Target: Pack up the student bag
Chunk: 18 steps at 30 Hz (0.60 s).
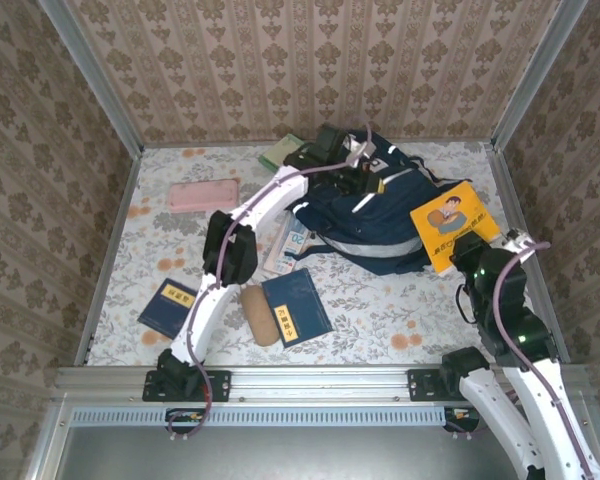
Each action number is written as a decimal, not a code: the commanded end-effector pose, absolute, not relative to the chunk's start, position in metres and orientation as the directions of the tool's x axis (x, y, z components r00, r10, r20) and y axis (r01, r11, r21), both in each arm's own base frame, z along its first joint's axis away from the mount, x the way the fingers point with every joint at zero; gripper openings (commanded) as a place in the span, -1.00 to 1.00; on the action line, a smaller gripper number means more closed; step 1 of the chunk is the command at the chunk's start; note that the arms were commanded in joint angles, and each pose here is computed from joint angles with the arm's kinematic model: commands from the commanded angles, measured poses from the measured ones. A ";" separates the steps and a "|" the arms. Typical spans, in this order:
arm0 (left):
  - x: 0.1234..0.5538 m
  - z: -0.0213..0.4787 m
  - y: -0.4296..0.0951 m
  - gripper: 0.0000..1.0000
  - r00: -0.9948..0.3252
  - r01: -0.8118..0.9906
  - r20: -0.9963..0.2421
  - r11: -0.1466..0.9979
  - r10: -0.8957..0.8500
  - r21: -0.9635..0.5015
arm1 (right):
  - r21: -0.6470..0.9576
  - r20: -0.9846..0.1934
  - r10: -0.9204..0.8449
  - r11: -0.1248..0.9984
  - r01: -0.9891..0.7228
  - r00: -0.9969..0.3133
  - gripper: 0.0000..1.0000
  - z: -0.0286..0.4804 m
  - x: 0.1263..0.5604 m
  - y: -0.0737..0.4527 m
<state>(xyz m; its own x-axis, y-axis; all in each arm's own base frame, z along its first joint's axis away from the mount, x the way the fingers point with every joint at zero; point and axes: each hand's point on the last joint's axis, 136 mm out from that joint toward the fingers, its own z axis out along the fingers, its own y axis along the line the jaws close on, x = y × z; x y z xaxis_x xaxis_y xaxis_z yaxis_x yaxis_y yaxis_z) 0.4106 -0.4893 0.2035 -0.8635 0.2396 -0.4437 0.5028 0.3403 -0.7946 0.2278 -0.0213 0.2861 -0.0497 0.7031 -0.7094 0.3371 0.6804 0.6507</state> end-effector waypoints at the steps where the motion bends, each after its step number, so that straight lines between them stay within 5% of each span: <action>1: 0.435 0.321 -0.460 -1.00 -0.807 0.587 -0.584 0.213 0.085 -0.781 | 0.716 -0.691 0.718 0.661 0.225 0.087 -1.00 0.344 0.213 -0.028; 10: 0.444 0.375 -0.432 -1.00 -0.784 0.612 -0.620 0.156 -0.002 -0.775 | 0.676 -0.711 0.704 0.682 0.280 0.000 -1.00 0.308 0.220 -0.023; 18: 0.448 0.374 -0.426 -1.00 -0.794 0.602 -0.608 0.135 0.000 -0.787 | 0.735 -0.649 0.738 0.671 0.096 -0.184 -1.00 0.278 0.269 0.033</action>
<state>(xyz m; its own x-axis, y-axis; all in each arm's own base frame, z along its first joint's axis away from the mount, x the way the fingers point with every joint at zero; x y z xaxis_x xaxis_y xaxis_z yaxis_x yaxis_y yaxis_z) 0.4628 -0.4378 0.2835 -0.8893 0.0433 -0.4553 0.4482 0.2804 -0.8488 0.2487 0.0080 0.2375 -0.2190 0.7020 -0.6776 0.3015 0.7092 0.6373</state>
